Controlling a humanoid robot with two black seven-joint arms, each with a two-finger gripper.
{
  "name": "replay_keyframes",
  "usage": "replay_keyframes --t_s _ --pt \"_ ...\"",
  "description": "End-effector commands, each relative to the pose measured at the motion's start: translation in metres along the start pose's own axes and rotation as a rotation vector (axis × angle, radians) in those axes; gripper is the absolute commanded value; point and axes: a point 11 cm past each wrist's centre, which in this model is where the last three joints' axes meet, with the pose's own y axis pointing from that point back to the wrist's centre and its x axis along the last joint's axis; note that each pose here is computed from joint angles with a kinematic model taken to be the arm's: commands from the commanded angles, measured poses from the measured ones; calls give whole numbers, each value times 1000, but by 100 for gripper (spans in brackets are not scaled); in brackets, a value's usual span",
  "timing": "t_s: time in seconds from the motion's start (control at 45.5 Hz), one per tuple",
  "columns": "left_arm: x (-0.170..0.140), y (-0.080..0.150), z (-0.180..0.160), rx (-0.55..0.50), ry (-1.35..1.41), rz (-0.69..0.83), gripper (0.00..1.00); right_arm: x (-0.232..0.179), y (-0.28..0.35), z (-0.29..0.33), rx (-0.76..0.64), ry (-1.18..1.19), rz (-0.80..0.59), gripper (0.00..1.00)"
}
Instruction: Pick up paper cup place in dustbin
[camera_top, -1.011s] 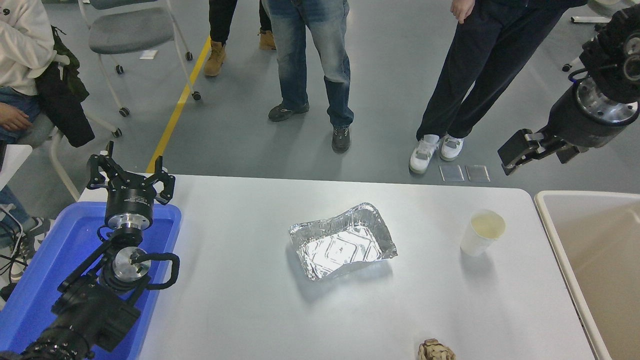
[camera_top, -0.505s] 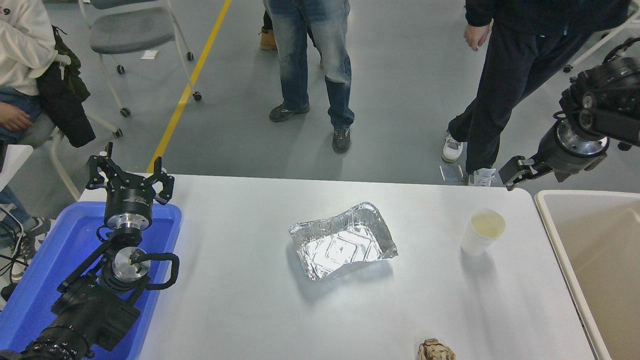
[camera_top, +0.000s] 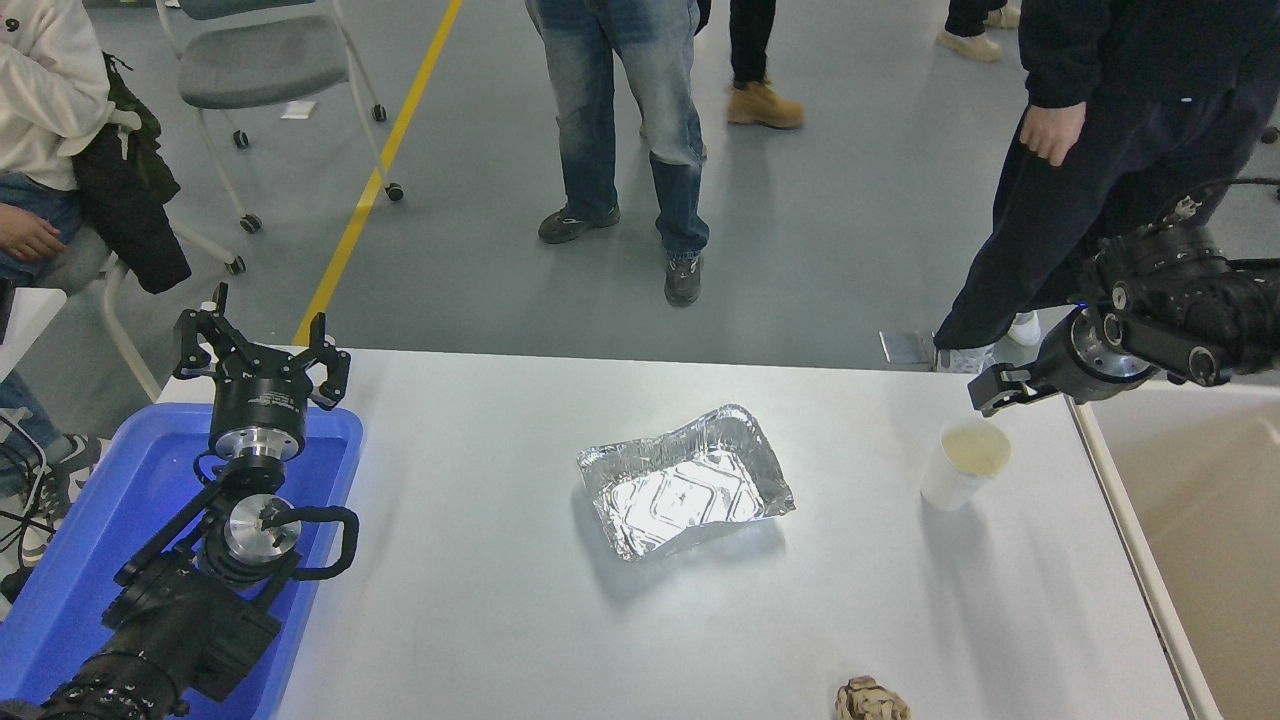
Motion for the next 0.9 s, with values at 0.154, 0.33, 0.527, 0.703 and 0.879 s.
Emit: replay_keyframes --t_s 0.154,0.33,0.527,0.703,0.879 --pt "-1 -1 0 -1 0 -1 99 -19 -30 -2 -18 2 28 100" --pt "0 0 0 0 0 0 99 -25 -37 -8 -8 6 30 100" --pt "0 0 0 0 0 0 99 -32 -43 -12 3 2 36 99" --pt "0 0 0 0 0 0 99 -34 -46 -12 5 2 53 82" --pt "0 0 0 0 -1 1 99 -34 -48 -14 16 -8 68 47"
